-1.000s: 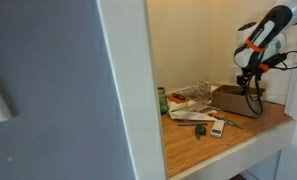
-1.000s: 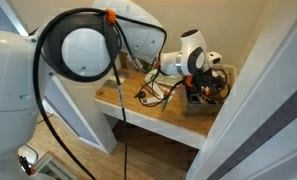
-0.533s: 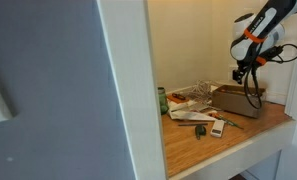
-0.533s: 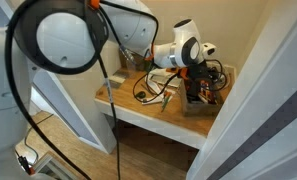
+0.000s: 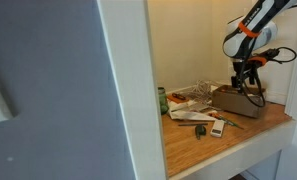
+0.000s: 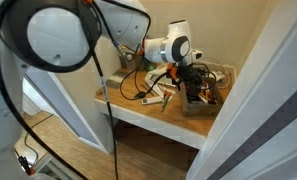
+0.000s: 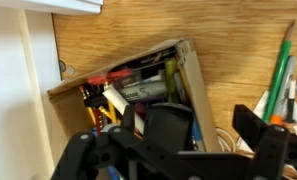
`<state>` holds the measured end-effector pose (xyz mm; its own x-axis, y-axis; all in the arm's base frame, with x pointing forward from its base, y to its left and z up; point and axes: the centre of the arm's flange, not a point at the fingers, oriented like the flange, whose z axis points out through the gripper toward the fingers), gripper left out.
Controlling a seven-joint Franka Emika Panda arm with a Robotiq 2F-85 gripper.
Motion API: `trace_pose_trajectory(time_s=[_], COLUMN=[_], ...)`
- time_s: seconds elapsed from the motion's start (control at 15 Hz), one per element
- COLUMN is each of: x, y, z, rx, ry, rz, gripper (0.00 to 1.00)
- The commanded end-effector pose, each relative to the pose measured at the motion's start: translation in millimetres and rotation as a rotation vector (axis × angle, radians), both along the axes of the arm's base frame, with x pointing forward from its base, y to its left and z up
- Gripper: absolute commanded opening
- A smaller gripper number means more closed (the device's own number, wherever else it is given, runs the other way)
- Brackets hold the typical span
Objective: Push the cardboard box and a little to the right, pick up the red object from the table and put it in the cardboard box, pull the cardboard box a little to the left
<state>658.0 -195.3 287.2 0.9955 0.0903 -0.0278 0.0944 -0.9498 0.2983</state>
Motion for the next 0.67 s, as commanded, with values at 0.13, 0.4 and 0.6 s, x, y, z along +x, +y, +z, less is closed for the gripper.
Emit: trace_pose_trajectory(time_s=[0.13,0.4,0.6], x=[-6.0,-13.3,-14.3], y=[-10.1,-15.6,-16.7], z=[-15.2,-27.3,-37.5], rx=[0.199,0.301,0.325], ry=[0.022,0.022,0.017], rz=[0.069,0.084,0.090], gripper=[1.00,1.00,1.00])
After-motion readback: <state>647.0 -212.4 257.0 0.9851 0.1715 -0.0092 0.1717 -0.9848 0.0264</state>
